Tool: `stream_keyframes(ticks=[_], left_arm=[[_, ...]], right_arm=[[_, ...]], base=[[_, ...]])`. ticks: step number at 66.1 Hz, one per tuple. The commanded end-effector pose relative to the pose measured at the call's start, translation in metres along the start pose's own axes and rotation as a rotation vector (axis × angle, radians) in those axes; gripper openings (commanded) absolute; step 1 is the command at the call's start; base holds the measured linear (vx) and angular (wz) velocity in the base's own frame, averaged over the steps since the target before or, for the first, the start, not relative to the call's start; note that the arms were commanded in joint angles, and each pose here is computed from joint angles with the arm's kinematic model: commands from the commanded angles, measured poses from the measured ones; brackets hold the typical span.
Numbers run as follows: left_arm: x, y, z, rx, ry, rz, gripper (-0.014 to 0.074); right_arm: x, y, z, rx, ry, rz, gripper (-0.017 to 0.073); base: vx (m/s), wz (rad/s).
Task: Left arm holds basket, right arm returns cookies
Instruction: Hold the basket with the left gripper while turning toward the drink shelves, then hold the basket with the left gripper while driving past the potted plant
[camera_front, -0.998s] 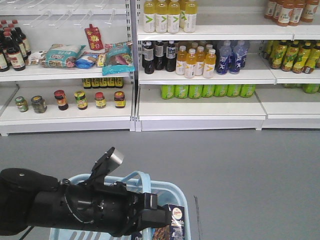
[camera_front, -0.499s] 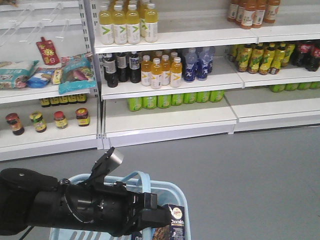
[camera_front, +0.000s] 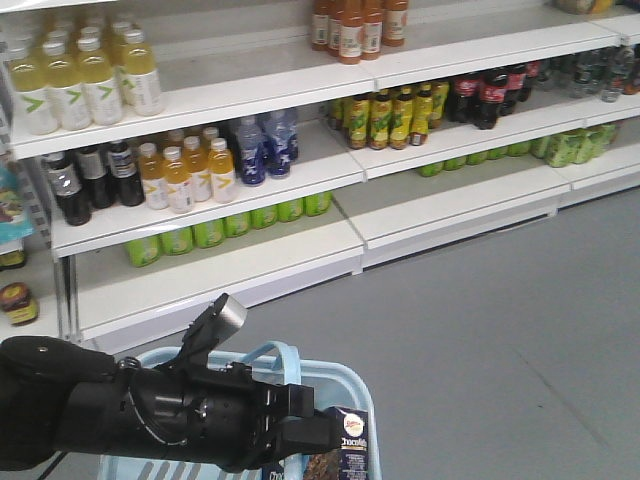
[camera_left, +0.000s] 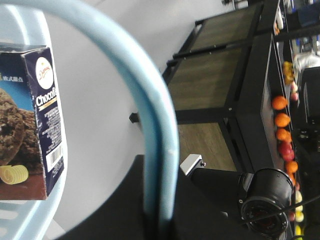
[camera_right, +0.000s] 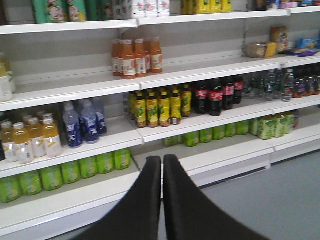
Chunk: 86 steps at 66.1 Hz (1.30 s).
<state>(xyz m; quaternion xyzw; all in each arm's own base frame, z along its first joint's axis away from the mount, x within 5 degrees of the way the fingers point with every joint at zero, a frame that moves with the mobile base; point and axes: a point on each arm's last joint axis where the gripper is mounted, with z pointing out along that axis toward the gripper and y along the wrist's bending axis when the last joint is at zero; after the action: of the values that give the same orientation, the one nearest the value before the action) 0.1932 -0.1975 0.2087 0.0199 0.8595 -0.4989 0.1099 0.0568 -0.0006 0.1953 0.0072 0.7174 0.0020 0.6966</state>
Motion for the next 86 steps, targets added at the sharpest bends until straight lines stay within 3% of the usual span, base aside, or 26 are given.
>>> stream_keyframes(ticks=[1, 86], left_arm=[[-0.0042, -0.0239, -0.0077, 0.118, -0.030, -0.009, -0.0006], [-0.0042, -0.0239, -0.0077, 0.118, -0.030, -0.009, -0.0006]], right_arm=[[-0.0072, 0.0001, -0.0011, 0.001, -0.091, -0.012, -0.0008], [-0.0072, 0.0001, -0.0011, 0.001, -0.091, -0.012, -0.0008]], base=[[0.21, -0.57], [0.16, -0.53]])
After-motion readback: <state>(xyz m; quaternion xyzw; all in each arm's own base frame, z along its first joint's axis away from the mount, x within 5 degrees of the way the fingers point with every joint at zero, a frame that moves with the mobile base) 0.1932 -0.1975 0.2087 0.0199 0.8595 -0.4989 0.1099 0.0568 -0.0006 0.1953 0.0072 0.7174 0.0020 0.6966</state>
